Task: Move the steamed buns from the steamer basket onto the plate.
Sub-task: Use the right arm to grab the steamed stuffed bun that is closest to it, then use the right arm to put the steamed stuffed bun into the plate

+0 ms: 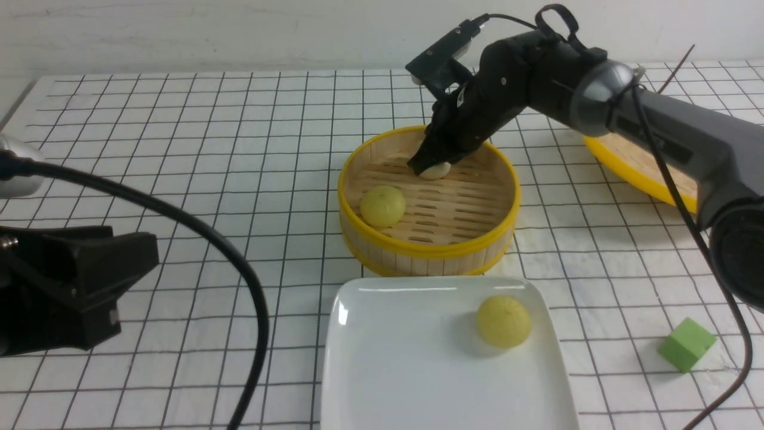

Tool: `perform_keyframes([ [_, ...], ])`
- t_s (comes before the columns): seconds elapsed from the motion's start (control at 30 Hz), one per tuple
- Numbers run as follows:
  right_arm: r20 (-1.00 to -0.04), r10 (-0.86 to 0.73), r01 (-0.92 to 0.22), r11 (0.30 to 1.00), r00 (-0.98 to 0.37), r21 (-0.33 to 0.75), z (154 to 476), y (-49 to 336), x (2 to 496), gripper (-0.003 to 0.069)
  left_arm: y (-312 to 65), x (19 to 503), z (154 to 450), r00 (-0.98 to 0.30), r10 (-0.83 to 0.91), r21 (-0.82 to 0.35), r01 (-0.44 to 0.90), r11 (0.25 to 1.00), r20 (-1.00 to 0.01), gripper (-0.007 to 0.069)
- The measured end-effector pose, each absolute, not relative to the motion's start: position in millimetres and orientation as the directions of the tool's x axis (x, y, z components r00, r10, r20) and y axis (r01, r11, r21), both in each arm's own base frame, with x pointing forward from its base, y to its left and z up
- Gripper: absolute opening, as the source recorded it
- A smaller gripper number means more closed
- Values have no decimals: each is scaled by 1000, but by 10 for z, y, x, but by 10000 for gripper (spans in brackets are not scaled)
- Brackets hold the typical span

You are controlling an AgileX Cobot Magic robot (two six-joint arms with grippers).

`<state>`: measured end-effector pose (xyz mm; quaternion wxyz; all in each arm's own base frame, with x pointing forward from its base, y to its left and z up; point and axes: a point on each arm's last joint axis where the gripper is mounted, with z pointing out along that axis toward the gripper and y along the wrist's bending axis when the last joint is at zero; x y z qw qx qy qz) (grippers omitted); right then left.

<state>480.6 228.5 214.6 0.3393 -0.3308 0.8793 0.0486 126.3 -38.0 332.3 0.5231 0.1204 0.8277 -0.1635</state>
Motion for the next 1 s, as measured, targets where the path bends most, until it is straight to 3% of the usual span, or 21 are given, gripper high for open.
perform_keyframes([
  [0.1,-626,-552,-617,774,-551,-140,2353,2253,4734,15,-378,1263,3322,-423,32,-140,370,918,-905,342],
  [0.37,-697,-529,-611,775,-484,-164,3534,2028,4240,15,-377,1263,3321,-424,35,-138,370,919,-905,342],
  [0.53,-649,-549,-636,761,-527,-127,3916,1880,3868,15,-376,1263,3320,-424,36,-136,370,919,-905,342],
  [0.77,-593,-550,-680,733,-588,-5,3995,1873,3629,16,-376,1263,3320,-424,37,-135,370,919,-905,342],
  [1.0,-514,-529,-688,703,-675,180,3638,1981,3561,16,-374,1265,3204,-453,37,-146,362,920,-891,342],
])
